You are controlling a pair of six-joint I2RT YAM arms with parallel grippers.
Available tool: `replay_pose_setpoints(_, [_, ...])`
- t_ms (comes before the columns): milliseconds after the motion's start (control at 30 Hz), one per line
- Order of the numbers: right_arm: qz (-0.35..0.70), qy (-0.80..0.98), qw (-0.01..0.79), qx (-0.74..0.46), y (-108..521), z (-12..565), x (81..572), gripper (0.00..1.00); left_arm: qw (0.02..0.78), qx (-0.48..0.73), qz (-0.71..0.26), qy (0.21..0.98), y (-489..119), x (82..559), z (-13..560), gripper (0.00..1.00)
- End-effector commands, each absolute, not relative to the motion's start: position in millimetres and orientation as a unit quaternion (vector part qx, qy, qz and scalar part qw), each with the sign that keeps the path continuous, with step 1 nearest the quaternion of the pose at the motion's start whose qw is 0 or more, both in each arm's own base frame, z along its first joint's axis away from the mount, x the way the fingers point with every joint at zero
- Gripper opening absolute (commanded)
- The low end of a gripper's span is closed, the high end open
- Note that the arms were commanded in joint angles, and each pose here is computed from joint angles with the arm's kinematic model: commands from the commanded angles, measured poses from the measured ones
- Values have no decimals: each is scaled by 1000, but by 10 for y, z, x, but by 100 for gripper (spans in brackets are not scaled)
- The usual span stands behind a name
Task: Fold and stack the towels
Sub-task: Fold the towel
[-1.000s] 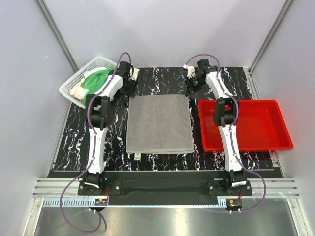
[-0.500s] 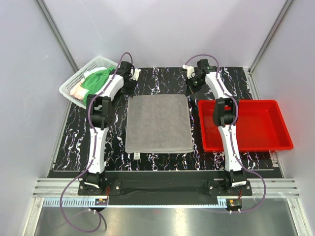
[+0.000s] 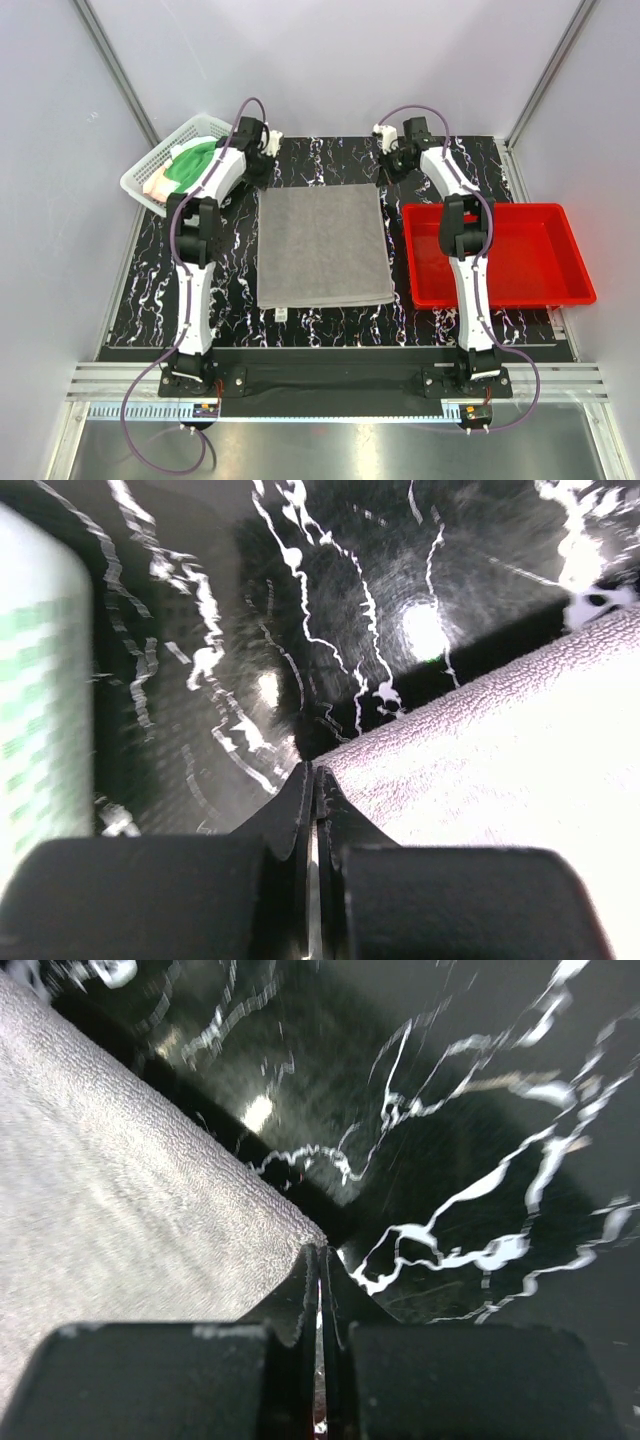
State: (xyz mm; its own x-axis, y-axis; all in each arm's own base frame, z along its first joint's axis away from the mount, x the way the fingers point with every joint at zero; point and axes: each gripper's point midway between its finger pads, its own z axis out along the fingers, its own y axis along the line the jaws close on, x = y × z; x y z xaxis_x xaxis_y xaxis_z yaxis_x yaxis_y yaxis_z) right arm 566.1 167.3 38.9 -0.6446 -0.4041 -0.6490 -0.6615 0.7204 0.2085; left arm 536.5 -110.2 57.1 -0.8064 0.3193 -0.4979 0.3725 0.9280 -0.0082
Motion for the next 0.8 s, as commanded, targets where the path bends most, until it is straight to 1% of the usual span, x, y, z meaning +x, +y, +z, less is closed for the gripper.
replay_pose_setpoints(0, [191, 834, 404, -324, 1680, 1267, 5937, 0, 324, 185, -22, 928, -965, 5504, 1220, 0])
replay_pose_setpoints(67, [188, 832, 403, -332, 1671, 1261, 5906, 0, 325, 185, -21, 927, -965, 5487, 1252, 0])
replay_pose_setpoints(100, [182, 827, 413, -334, 1661, 1345, 5918, 0, 326, 184, -22, 927, -957, 5474, 1286, 0])
replay_pose_setpoints(133, [180, 829, 407, -339, 1637, 1276, 5874, 0, 326, 186, -21, 927, -959, 5457, 1299, 0])
replay_pose_setpoints(167, [175, 824, 416, -343, 1636, 1387, 5855, 0, 322, 188, -21, 928, -955, 5427, 1283, 0])
replay_pose_setpoints(233, [166, 821, 420, -348, 1604, 1340, 5821, 0, 329, 191, -22, 924, -955, 5393, 1373, 0])
replay_pose_setpoints(300, [155, 803, 450, -358, 1600, 1558, 5824, 0, 333, 193, -24, 923, -961, 5339, 1366, 0])
replay_pose_setpoints(333, [155, 804, 444, -364, 1588, 1454, 5755, 0, 348, 191, -24, 918, -950, 5311, 1502, 0])
replay_pose_setpoints(367, [151, 796, 456, -369, 1579, 1584, 5726, 0, 361, 190, -23, 913, -952, 5326, 1555, 0])
replay_pose_setpoints(400, [152, 793, 459, -371, 1590, 1537, 5691, 0, 354, 191, -25, 915, -954, 5253, 1484, 0])
replay_pose_setpoints(433, [150, 790, 464, -371, 1585, 1559, 5674, 0, 368, 191, -27, 910, -957, 5223, 1618, 0])
replay_pose_setpoints(500, [142, 782, 481, -371, 1567, 1704, 5639, 0, 369, 192, -30, 909, -955, 5149, 1615, 0])
replay_pose_setpoints(533, [145, 787, 473, -369, 1556, 1619, 5565, 0, 371, 191, -32, 908, -948, 5118, 1647, 0])
replay_pose_setpoints(567, [143, 781, 482, -370, 1551, 1736, 5516, 0, 379, 190, -31, 905, -941, 5076, 1737, 0])
replay_pose_setpoints(600, [147, 782, 479, -371, 1550, 1681, 5448, 0, 378, 191, -33, 905, -945, 5038, 1749, 0])
replay_pose_setpoints(633, [150, 780, 481, -370, 1561, 1716, 5402, 0, 372, 190, -34, 908, -940, 4981, 1713, 0])
replay_pose_setpoints(667, [151, 774, 490, -371, 1563, 1846, 5333, 0, 377, 189, -34, 906, -928, 4928, 1800, 0])
replay_pose_setpoints(733, [162, 775, 489, -365, 1578, 1838, 5204, 0, 372, 187, -37, 908, -927, 4817, 1787, 0])
replay_pose_setpoints(767, [165, 769, 498, -366, 1583, 1975, 5130, 0, 386, 185, -40, 903, -936, 4778, 1910, 0])
